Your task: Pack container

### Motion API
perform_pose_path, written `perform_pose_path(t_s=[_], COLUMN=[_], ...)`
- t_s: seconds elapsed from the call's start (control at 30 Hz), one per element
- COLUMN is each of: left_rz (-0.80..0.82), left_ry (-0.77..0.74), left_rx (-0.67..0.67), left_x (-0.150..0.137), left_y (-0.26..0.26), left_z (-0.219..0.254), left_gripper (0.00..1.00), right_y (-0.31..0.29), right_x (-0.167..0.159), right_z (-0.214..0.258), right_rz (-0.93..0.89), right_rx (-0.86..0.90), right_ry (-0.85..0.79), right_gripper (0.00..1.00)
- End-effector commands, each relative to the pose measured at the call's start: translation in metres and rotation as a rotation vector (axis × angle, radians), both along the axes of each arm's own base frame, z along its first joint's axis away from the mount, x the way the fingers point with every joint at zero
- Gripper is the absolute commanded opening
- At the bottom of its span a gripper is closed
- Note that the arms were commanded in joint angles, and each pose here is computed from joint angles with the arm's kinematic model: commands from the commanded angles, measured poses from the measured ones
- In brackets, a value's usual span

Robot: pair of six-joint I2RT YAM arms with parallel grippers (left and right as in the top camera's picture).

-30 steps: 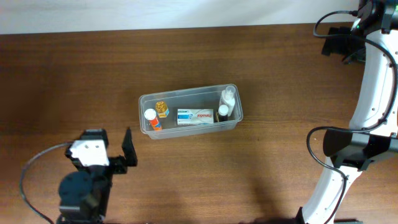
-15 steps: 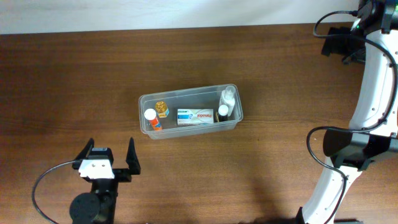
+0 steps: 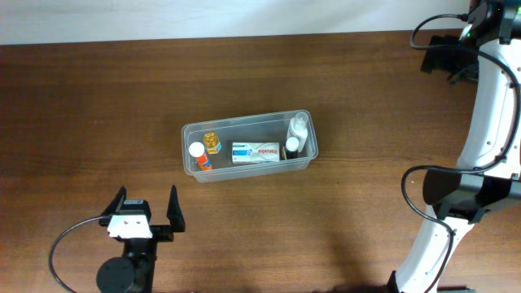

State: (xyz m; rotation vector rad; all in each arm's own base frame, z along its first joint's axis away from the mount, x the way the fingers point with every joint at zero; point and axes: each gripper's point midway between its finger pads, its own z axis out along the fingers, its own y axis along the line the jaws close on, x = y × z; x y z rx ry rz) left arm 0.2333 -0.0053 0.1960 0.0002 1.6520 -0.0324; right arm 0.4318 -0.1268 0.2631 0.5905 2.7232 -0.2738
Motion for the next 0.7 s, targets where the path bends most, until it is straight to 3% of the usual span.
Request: perform_pose_path(t_s=[0.0,0.2,0.67], left_rz=[-0.015,-0.025,-0.025], left_ry=[0.006,-0.043,-0.004], left_rx=[0.014,0.012,0.035], left_x=[0.003,0.012,0.012], left_y=[-0.002,-0.004,-0.004], left_z=[-0.013,-0.028,-0.039], left_gripper=[0.99,0.99,0.99], right_y=[0.002,0.002,0.002], right_x=[-0.002,-0.002,-0.002], right_z=[0.003,0.003,0.003], right_rz=[-0.002,-0.002,-0.002], right_rx=[-0.001,-0.001,-0.001], right_ry=[-0.004,-0.004,-0.004], right_gripper=[0.99,0.98,0.98])
